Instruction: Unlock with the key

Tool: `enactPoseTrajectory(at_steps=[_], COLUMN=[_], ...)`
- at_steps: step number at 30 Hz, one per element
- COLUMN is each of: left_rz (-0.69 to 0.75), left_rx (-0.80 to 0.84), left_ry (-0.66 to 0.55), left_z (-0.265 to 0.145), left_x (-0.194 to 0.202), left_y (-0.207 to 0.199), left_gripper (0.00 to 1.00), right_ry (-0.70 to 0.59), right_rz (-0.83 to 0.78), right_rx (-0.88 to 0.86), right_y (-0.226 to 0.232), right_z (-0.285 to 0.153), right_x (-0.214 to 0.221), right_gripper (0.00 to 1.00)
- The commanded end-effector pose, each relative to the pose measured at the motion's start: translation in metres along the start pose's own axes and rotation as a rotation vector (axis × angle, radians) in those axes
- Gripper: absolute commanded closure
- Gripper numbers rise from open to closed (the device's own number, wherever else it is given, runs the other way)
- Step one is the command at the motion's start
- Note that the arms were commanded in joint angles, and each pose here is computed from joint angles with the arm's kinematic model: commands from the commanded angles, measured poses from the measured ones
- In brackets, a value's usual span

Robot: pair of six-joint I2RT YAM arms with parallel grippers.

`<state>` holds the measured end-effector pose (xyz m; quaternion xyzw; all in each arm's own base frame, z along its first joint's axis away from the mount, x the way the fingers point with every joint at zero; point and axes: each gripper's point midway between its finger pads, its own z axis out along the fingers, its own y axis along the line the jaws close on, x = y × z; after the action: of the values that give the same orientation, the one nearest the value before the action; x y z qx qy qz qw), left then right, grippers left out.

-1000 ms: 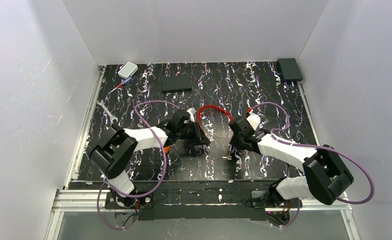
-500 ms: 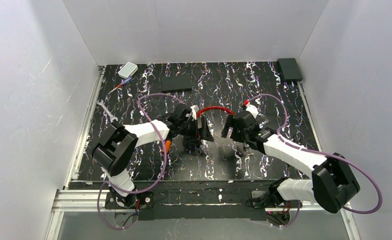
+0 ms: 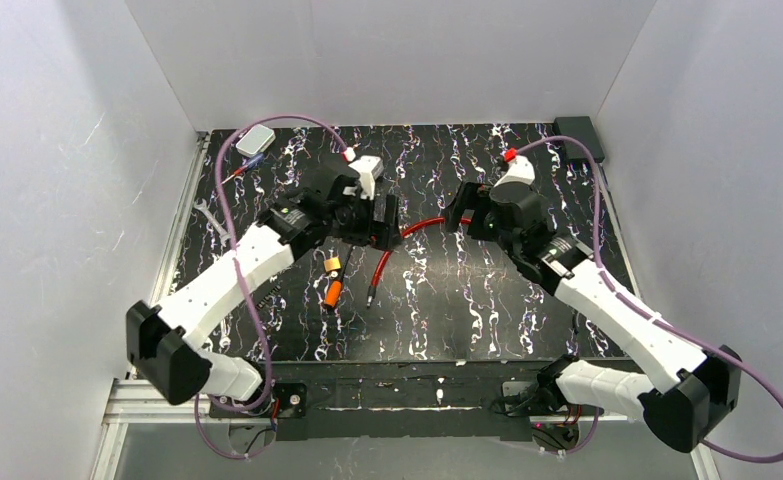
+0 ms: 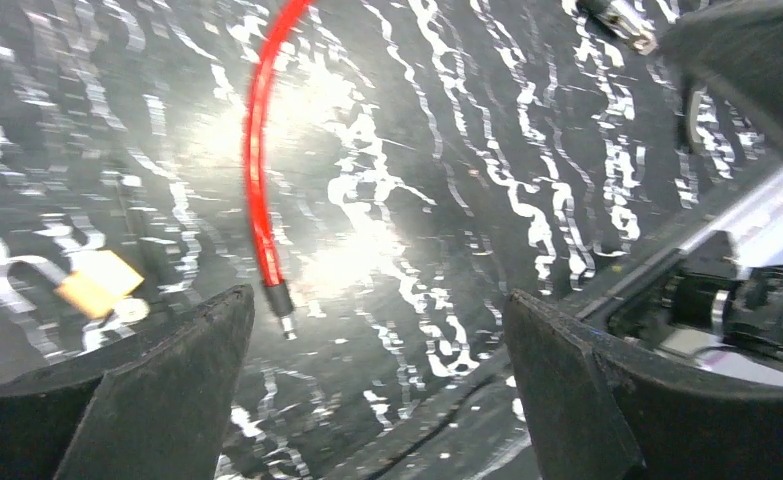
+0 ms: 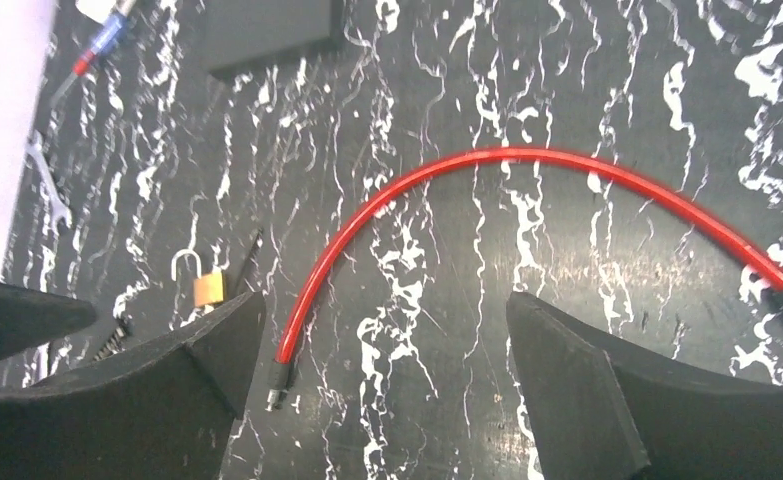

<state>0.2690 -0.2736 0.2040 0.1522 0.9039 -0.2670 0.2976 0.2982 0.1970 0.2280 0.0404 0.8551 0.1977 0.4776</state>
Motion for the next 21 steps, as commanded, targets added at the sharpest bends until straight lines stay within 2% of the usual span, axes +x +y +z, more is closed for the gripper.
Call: enactPoseTrajectory(at_steps=[1,4,11,12,13,14,15,17,19,21], left_rz=[0.198,0.246,0.314,0.295,0.191,0.178,0.411,0.345,0.293,0.323], left_rx=[-0.266,-0.35,-0.359,-0.348,-0.342,-0.25,-0.097,-0.235,-0.403,-0.389], left_ry=[-0.026,-0.079,-0.297,-0.373,-0.563,-0.777,-0.999,-1.005,-0.932,-0.916], left_z=[-0.055,-0.071,-0.09,-0.097,-0.123,-0.163,-0.196,-0.206,-0.203,-0.198], left_x=[-0.006,-0.012,-0.028,-0.035,-0.053,-0.065,-0.044,-0.046,-0.046,-0.043], left_y=[0.048,0.063,0.068,0.065,0.062,0.046,0.026,0.05,0.078,0.076], left_gripper=[0.07,0.04,0.02,0.04,0.02,0.02,0.02,0.02,0.02,0.02], right_ry=[-0.093,-0.113,-0.109,-0.112,-0.126,-0.145,-0.18,-0.202,-0.217,-0.203], right_rz=[-0.022,0.002,0.02,0.021,0.029,0.053,0.109,0.131,0.149,0.151], right_rx=[0.03,0.029,0.007,0.0,-0.012,-0.008,0.002,0.001,-0.011,0.001], right_y=[-0.005,-0.007,-0.009,-0.01,-0.012,-0.017,-0.029,-0.034,-0.034,-0.033], right_z=[-0.023,-0.03,-0.039,-0.042,-0.047,-0.052,-0.058,-0.059,-0.056,-0.05], right_x=[-0.033,-0.037,-0.03,-0.028,-0.027,-0.025,-0.018,-0.014,-0.012,-0.01], right_gripper=[0.02,0.02,0.02,0.02,0.02,0.02,0.02,0.02,0.02,0.02])
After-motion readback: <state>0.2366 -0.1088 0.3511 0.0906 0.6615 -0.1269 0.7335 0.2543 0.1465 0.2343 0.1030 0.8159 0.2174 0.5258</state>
